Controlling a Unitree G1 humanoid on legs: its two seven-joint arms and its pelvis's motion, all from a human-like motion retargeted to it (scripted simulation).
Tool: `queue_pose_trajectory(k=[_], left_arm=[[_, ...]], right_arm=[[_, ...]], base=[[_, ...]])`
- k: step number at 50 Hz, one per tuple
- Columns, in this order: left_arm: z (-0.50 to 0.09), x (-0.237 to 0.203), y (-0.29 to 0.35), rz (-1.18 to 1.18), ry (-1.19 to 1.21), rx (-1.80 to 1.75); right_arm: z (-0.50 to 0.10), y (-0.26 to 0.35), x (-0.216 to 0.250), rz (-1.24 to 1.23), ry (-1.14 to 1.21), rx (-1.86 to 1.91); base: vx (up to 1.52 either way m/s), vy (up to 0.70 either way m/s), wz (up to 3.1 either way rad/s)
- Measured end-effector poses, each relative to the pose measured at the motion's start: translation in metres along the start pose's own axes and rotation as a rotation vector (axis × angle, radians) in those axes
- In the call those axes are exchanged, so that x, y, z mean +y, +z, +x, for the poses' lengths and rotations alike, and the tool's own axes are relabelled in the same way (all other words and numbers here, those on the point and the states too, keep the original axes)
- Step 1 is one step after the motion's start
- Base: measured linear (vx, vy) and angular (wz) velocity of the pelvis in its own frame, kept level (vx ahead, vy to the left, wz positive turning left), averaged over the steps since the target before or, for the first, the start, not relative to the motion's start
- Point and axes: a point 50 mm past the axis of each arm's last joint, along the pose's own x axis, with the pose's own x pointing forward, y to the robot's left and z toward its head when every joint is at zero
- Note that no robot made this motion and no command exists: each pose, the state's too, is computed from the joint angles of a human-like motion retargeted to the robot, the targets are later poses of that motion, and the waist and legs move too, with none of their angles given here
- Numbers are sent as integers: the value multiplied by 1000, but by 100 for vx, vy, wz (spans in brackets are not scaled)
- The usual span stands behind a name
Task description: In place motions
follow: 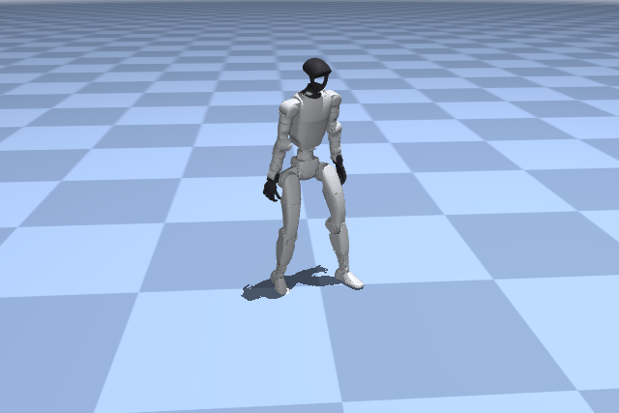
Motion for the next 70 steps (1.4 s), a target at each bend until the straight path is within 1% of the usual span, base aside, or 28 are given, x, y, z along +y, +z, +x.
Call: queue_pose_trajectory(k=[2, 3, 5, 7, 10, 13, 16, 19, 22, 24, 25, 28, 33, 36, 38, 40, 45, 49, 52, 56, 60, 67, 70], left_arm=[[-6, -16, -23, -62, -27, 69], [-9, -25, -33, -80, -60, 98], [-15, -34, -53, -63, -110, 147], [-21, -36, -73, -16, -97, 193], [-27, -33, -91, 61, -41, 254], [-31, -25, -107, 126, -36, 322], [-36, -23, -123, 104, -73, 382], [-40, -34, -129, -14, -128, 420], [-39, -47, -119, -161, -129, 406], [-35, -50, -108, -198, -130, 363], [-34, -50, -104, -194, -132, 341], [-28, -44, -94, -75, -137, 276], [-21, -36, -77, 121, -122, 184], [-18, -37, -66, 139, -129, 159], [-16, -39, -56, 134, -147, 138], [-13, -41, -43, 140, -175, 119], [-8, -45, -4, 120, -197, 56], [-8, -48, 19, 83, -267, -36], [-7, -46, 24, 93, -288, -42], [-6, -40, 11, 123, -263, 17], [-9, -36, -19, 181, -262, 136], [-23, -29, -87, 209, -281, 351], [-32, -32, -108, 187, -273, 429]], right_arm=[[0, -35, 8, 11, 104, 124], [-1, -49, 8, -7, 112, 187], [-3, -74, 13, -17, 72, 291], [-5, -93, 18, -16, 7, 339], [-8, -110, 17, -41, -11, 351], [-11, -123, 15, -63, 69, 381], [-14, -126, 5, -82, 131, 434], [-13, -106, -23, -85, 48, 422], [-12, -62, -60, -59, -151, 268], [-14, -32, -83, -8, -274, 134], [-16, -19, -93, 26, -327, 70], [-24, 8, -114, 149, -408, -83], [-32, 36, -126, 367, -427, -254], [-34, 51, -122, 450, -423, -372], [-34, 53, -120, 441, -398, -434], [-29, 44, -111, 409, -356, -418], [-5, -6, -55, 384, -217, -160], [3, -38, -8, 262, -50, 12], [3, -54, 17, 195, 23, 80], [1, -75, 35, 174, 82, 155], [-4, -99, 38, 211, 88, 254], [-10, -122, 19, 354, 7, 368], [-9, -111, 9, 490, -38, 344]], base=[[-44, -14, -22], [-33, -3, -123], [-29, -2, 160], [-39, -3, 620], [-30, 3, 233], [-30, 16, 153], [-6, 9, 144], [-12, 17, 157], [-30, 20, 205], [-21, 25, 215], [-8, 26, 210], [3, 36, 137], [11, 56, 1], [11, 55, 95], [16, 51, 231], [17, 50, 300], [13, 25, 257], [22, 17, 182], [35, 12, 192], [41, 5, 211], [66, 3, 161], [79, -4, 110], [67, -3, 112]])
